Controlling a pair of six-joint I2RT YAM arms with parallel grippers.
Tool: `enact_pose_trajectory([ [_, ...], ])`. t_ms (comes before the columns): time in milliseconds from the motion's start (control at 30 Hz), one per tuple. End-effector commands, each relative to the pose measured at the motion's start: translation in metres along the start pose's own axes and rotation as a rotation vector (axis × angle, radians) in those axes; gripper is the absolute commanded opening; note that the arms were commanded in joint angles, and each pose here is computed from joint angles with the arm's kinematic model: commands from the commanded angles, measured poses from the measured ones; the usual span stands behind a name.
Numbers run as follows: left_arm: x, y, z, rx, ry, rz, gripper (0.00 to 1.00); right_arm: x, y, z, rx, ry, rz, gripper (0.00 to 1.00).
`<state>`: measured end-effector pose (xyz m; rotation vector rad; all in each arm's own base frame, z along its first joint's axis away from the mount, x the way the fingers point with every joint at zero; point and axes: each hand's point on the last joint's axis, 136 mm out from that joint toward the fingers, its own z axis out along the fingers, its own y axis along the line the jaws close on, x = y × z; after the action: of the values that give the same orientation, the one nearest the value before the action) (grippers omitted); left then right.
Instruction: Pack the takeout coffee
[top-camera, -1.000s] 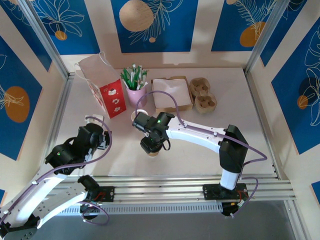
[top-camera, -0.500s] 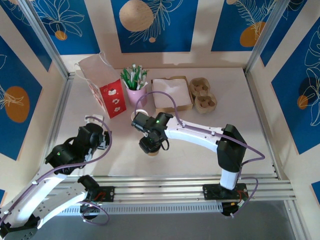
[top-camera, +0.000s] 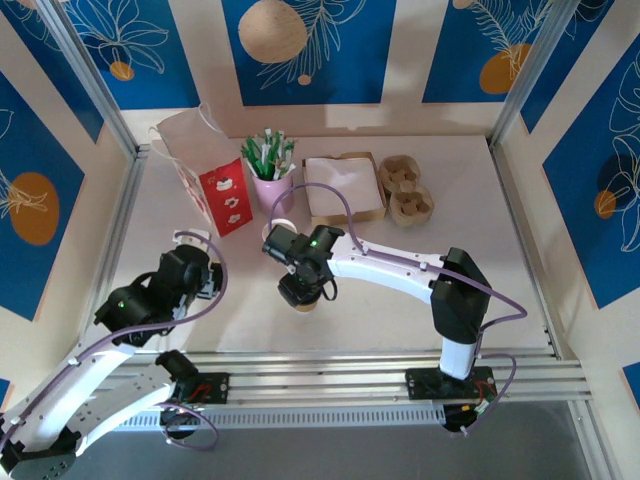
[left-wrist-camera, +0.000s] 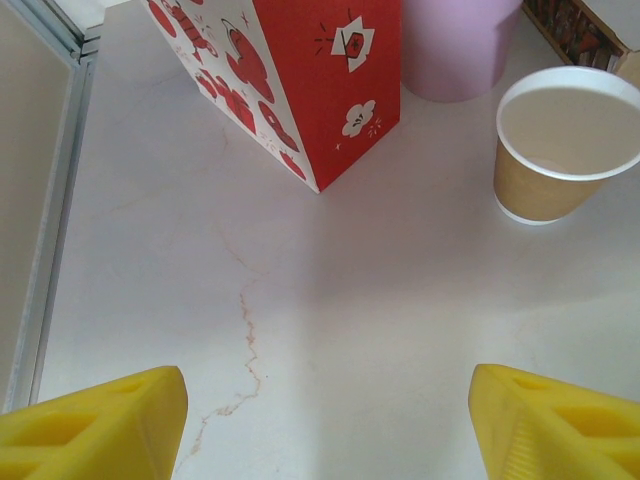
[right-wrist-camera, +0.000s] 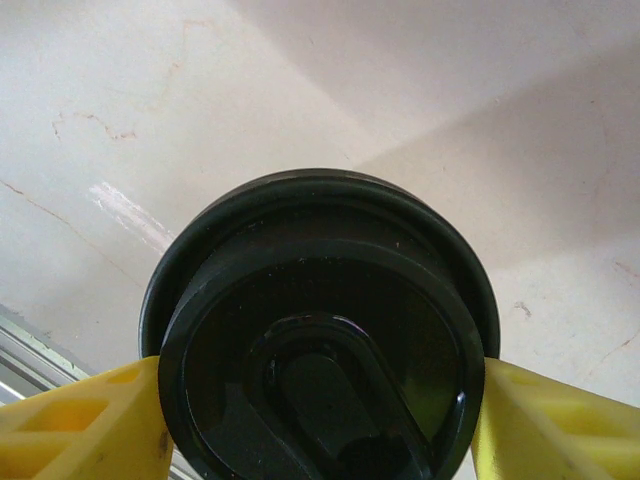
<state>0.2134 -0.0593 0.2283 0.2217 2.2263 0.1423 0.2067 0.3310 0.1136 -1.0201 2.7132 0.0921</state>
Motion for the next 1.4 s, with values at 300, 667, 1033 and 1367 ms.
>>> enact_pose_trajectory([
  [300, 0.002, -0.005, 0.004, 0.023, 0.009, 0.002, 0.74, 0.056, -0.002, 0.065, -0.005, 0.209, 0.066, 0.67],
  [667, 0.007, -0.018, 0.011, 0.069, 0.06, 0.014, 0.75, 0.069, 0.0, 0.075, 0.014, 0.221, 0.075, 0.66],
  [1033, 0.008, -0.026, 0.014, 0.107, 0.081, 0.01, 0.75, 0.021, -0.009, 0.037, -0.027, 0.111, 0.064, 0.71],
  [1367, 0.009, -0.03, 0.016, 0.121, 0.097, 0.015, 0.75, 0.0, -0.011, 0.013, -0.042, 0.061, 0.049, 0.73],
])
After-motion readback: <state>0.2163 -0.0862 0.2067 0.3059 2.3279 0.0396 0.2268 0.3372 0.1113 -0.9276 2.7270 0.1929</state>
